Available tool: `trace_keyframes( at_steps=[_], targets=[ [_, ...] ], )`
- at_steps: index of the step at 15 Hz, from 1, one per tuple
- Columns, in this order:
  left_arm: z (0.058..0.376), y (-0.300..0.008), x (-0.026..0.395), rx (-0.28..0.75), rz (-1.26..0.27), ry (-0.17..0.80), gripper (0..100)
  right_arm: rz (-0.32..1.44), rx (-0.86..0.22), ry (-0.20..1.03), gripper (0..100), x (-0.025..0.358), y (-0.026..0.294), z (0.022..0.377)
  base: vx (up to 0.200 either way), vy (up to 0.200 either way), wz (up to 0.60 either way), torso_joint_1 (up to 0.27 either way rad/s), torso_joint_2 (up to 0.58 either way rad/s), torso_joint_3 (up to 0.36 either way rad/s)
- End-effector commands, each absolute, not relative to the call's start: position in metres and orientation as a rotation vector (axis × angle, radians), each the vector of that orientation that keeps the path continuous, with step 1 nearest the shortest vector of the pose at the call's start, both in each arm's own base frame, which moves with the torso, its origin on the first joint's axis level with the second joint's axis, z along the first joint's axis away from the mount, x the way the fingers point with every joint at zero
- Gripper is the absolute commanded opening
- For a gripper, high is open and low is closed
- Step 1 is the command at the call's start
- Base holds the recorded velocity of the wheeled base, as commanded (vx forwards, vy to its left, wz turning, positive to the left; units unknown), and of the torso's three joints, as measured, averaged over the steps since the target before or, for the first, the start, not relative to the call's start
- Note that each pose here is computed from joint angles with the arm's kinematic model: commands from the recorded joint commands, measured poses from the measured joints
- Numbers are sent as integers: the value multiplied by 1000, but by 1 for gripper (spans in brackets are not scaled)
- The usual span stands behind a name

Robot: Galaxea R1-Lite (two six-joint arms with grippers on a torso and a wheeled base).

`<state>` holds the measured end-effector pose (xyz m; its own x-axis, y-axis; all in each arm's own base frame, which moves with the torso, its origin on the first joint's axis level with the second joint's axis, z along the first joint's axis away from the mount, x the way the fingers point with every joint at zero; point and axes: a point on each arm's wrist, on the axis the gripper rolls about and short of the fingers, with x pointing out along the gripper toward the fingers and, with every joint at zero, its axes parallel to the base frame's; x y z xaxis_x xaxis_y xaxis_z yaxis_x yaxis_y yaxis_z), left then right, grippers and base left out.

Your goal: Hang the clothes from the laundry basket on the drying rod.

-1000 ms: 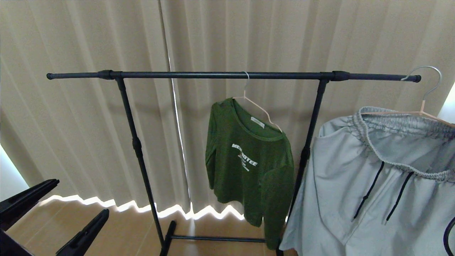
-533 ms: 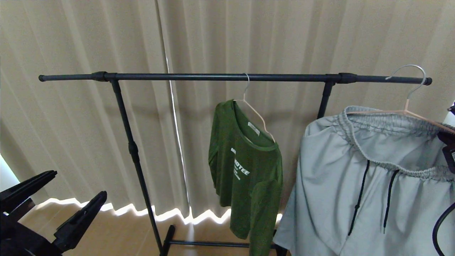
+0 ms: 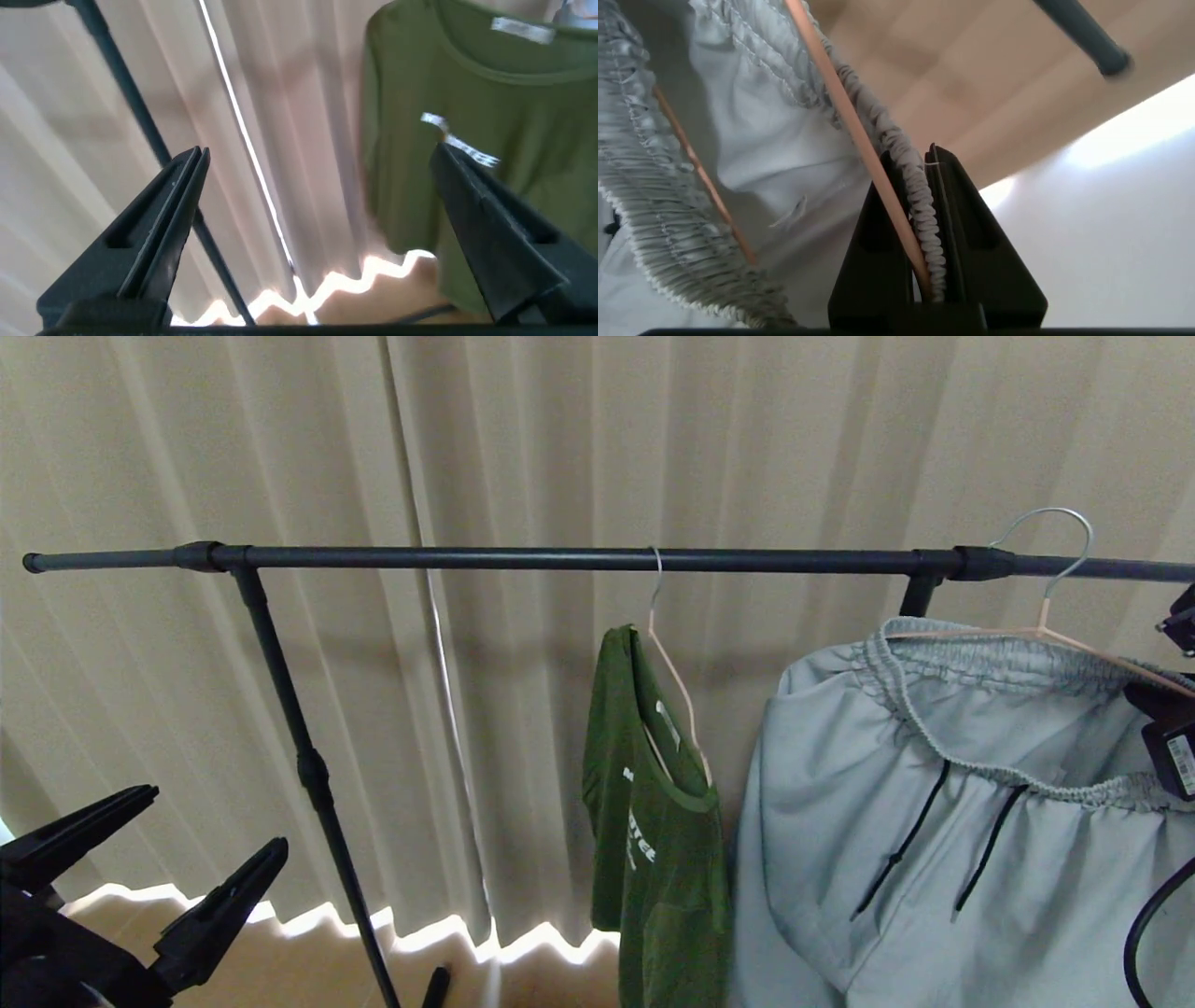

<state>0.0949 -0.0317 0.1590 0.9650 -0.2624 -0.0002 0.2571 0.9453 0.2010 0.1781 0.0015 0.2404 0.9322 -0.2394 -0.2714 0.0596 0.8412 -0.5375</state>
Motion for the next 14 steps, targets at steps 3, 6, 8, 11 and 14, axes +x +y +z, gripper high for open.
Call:
trace_keyframes(
  at_steps=[3,6,8,11,14],
  targets=[
    [158,-32,94,207,-265,-23,100,-91,-566,330,0,178,14,238,200,0,0,2,-1,1],
    [157,-31,94,207,-266,-23,100,-38,-577,318,0,179,26,239,0,0,0,0,0,0],
    [157,-32,94,207,-268,-23,100,-33,-581,331,0,188,28,238,0,0,0,0,0,0],
    [157,-31,94,207,-266,-23,100,-83,-593,359,0,208,30,238,0,0,0,0,0,0],
    [157,-32,94,207,-268,-20,100,-106,-616,383,0,223,40,236,0,0,0,0,0,0]
  ],
)
